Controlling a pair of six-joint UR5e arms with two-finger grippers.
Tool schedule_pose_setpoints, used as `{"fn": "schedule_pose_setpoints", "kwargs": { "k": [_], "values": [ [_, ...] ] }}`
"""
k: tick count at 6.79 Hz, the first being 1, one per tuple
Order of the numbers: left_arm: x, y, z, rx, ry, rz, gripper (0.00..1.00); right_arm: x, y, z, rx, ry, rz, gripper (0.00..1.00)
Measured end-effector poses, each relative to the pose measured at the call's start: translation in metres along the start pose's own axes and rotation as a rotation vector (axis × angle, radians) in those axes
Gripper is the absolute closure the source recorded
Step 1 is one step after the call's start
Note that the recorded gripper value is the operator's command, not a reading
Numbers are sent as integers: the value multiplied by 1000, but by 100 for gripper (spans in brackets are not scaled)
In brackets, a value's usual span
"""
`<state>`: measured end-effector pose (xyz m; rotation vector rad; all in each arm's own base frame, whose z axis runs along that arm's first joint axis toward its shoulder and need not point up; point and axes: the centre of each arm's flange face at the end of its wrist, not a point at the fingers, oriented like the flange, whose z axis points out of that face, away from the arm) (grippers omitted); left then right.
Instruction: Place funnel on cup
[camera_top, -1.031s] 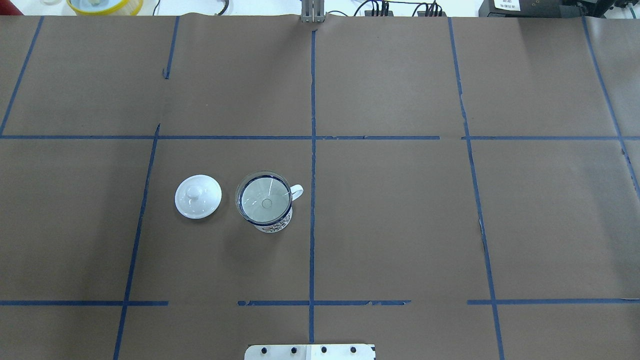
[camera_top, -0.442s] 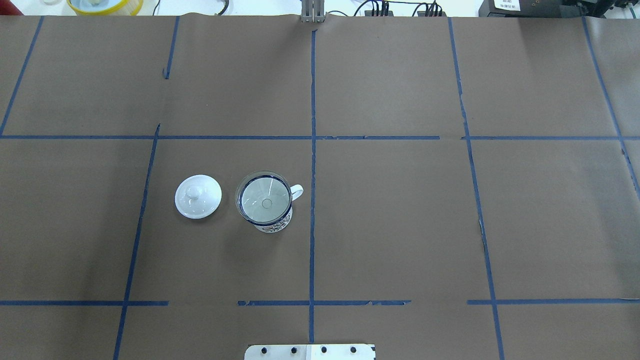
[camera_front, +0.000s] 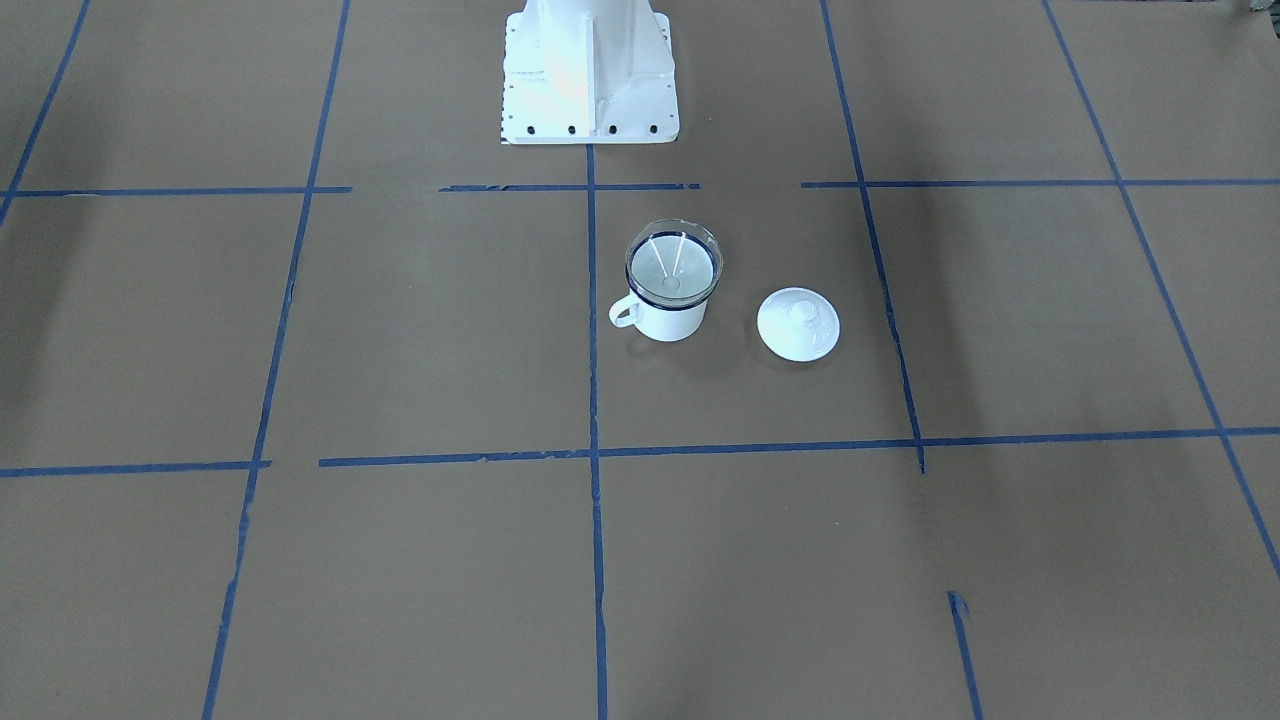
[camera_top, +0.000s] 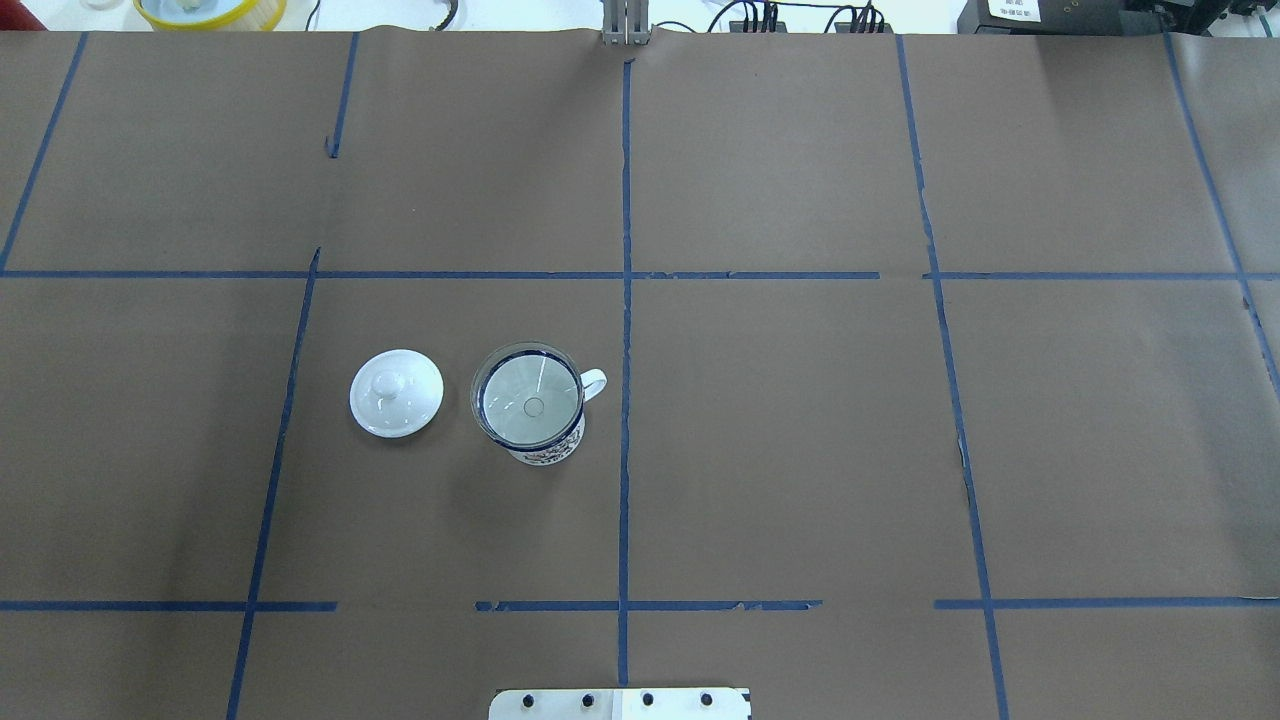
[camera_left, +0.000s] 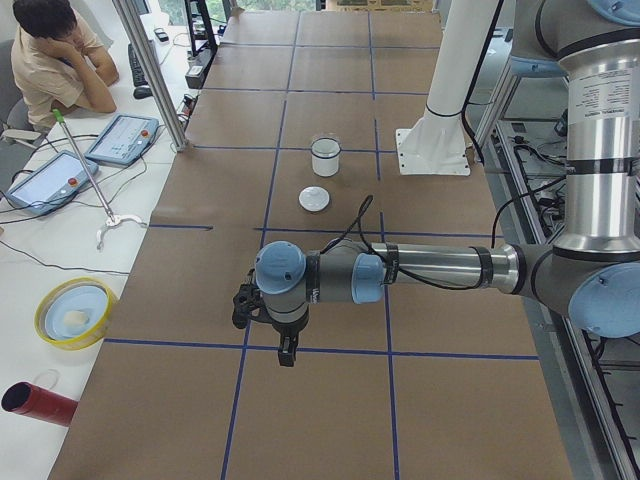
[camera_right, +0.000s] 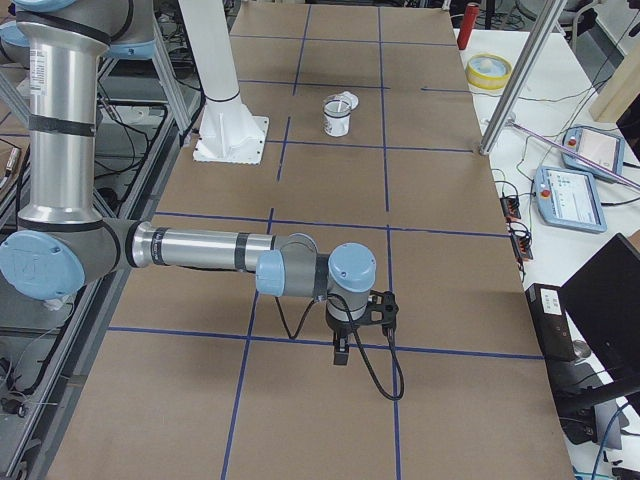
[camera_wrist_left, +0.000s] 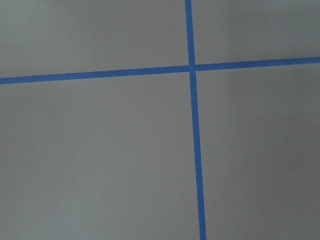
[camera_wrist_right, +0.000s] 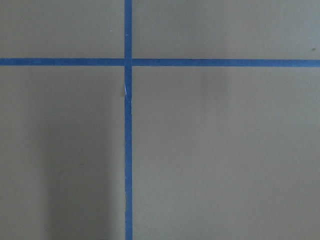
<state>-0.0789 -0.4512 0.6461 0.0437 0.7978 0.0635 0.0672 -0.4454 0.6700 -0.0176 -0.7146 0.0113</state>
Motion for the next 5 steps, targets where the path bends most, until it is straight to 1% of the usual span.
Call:
{"fn": "schedule_pose_setpoints", "kwargs": {
  "k": [5],
  "values": [
    [2,-2,-2,4,1,5,0,0,0,0,0,0,0,0]
  ]
}}
